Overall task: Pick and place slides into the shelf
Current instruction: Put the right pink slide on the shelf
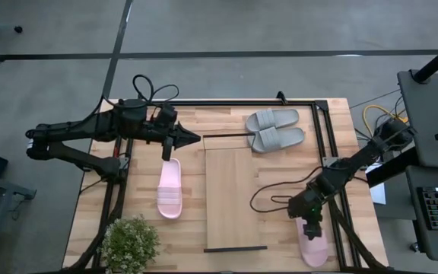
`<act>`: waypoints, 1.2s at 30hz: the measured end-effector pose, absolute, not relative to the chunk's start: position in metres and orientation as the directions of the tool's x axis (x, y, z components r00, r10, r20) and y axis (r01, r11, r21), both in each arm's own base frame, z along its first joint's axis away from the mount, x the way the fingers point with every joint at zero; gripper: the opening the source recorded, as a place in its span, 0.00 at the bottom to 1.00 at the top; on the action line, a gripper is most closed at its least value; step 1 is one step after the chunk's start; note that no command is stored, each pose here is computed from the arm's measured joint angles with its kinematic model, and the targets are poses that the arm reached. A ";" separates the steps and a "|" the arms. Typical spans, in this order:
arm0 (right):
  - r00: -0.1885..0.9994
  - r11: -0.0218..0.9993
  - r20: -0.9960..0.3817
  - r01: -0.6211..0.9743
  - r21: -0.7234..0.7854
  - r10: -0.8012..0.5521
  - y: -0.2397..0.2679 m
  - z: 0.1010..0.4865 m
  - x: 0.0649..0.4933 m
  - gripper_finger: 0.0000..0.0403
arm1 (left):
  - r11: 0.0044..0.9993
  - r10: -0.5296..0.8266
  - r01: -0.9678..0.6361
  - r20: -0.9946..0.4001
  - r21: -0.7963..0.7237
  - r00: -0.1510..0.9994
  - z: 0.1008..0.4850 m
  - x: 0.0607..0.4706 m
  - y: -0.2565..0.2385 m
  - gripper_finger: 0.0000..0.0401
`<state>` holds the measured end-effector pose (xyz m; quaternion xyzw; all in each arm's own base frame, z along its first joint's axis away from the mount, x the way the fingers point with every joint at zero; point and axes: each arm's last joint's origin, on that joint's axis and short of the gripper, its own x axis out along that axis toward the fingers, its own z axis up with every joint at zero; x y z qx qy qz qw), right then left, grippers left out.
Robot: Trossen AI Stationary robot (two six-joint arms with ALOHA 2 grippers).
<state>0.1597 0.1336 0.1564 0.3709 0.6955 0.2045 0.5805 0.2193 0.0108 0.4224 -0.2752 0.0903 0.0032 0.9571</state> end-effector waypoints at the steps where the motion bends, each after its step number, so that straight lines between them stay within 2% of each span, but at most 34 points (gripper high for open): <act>1: -0.055 0.642 -0.655 0.280 0.714 0.753 0.135 0.156 0.159 0.35 | 0.849 -0.044 -0.056 -0.175 -0.526 0.984 0.422 0.219 0.011 0.00; 10: -0.053 0.631 -0.646 0.291 0.719 0.761 0.138 0.158 0.159 0.33 | 0.849 -0.044 -0.056 -0.176 -0.525 0.983 0.422 0.220 0.011 0.00; 21: -0.053 0.631 -0.646 0.288 0.720 0.761 0.138 0.158 0.159 0.12 | 0.849 -0.044 -0.052 -0.169 -0.526 0.985 0.423 0.218 0.011 0.00; 27: -0.054 0.632 -0.646 0.283 0.722 0.762 0.138 0.158 0.159 0.05 | 0.850 -0.044 -0.050 -0.165 -0.525 0.985 0.424 0.217 0.011 0.00; 31: -0.052 0.623 -0.633 0.251 0.740 0.773 0.140 0.159 0.159 0.05 | 0.850 -0.044 -0.049 -0.164 -0.525 0.985 0.424 0.216 0.011 0.00; 36: -0.065 0.619 -0.623 0.227 0.752 0.780 0.141 0.158 0.157 0.09 | 0.849 -0.044 -0.049 -0.164 -0.525 0.985 0.424 0.216 0.011 0.00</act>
